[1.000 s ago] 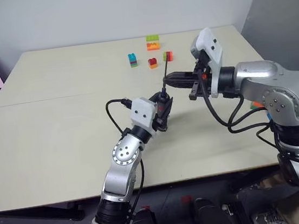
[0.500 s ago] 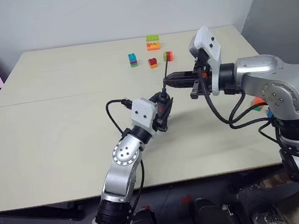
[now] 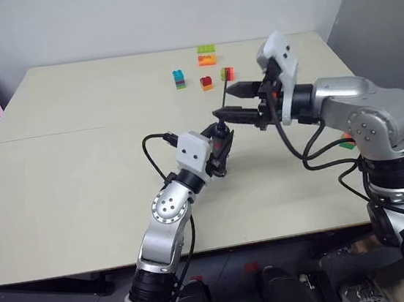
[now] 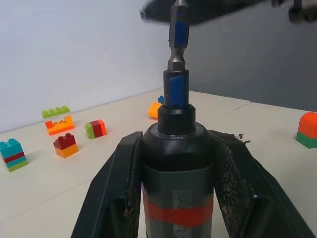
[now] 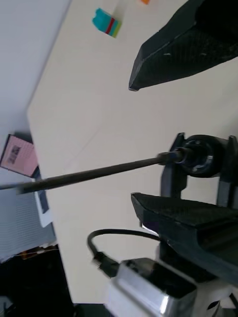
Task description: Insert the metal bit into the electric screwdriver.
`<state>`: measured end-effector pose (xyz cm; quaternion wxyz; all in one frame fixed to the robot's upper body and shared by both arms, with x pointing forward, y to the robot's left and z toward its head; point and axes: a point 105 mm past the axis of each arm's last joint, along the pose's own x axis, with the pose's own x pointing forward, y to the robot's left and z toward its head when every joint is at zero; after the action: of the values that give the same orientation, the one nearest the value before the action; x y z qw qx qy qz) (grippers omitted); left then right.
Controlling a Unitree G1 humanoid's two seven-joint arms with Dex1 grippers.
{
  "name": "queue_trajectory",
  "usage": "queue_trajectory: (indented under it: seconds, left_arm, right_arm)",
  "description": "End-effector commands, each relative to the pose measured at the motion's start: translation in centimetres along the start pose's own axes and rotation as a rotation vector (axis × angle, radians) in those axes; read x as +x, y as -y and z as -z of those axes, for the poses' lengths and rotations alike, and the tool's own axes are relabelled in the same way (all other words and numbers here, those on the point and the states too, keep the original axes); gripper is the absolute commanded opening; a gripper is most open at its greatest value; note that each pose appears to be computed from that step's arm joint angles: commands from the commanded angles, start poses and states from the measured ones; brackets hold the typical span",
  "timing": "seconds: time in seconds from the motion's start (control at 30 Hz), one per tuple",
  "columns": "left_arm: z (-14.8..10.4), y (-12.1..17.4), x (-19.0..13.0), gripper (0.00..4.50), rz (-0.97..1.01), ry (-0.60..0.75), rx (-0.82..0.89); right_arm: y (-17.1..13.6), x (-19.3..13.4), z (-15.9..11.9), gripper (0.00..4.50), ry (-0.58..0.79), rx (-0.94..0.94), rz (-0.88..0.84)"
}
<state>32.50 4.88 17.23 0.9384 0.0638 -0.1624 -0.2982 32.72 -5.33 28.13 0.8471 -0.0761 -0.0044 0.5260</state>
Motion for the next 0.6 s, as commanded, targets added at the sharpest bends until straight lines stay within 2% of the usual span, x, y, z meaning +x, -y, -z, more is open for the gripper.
queue_trajectory:
  seconds: [0.03, 0.2, 0.27, 0.3, 0.37, 0.6]
  left_arm:
    - [1.9, -1.0, -0.7, 1.64, -0.050, -0.081, -0.008]
    - [2.0, -1.2, -0.6, 1.64, -0.059, -0.083, -0.012]
    - [2.0, -1.2, -0.6, 1.64, -0.063, -0.083, -0.015]
    - [1.9, -1.2, -0.6, 1.64, -0.065, -0.082, -0.015]
    - [1.9, -1.3, -0.6, 1.64, -0.072, -0.081, -0.017]
    - [1.9, -1.3, -0.7, 1.64, -0.078, -0.083, -0.016]
  right_arm:
    - [-0.7, -0.7, -2.5, 3.32, 0.082, -0.014, -0.044]
    - [-0.6, -0.1, -2.7, 3.32, 0.095, 0.024, -0.047]
    - [-0.5, 0.2, -2.6, 2.93, 0.095, 0.026, -0.044]
    - [-0.6, 0.4, -2.5, 2.89, 0.094, 0.025, -0.046]
    - [-0.7, 0.8, -2.4, 2.29, 0.088, 0.020, -0.056]
    - [-0.9, 1.5, -2.3, 0.71, 0.068, 0.001, -0.073]
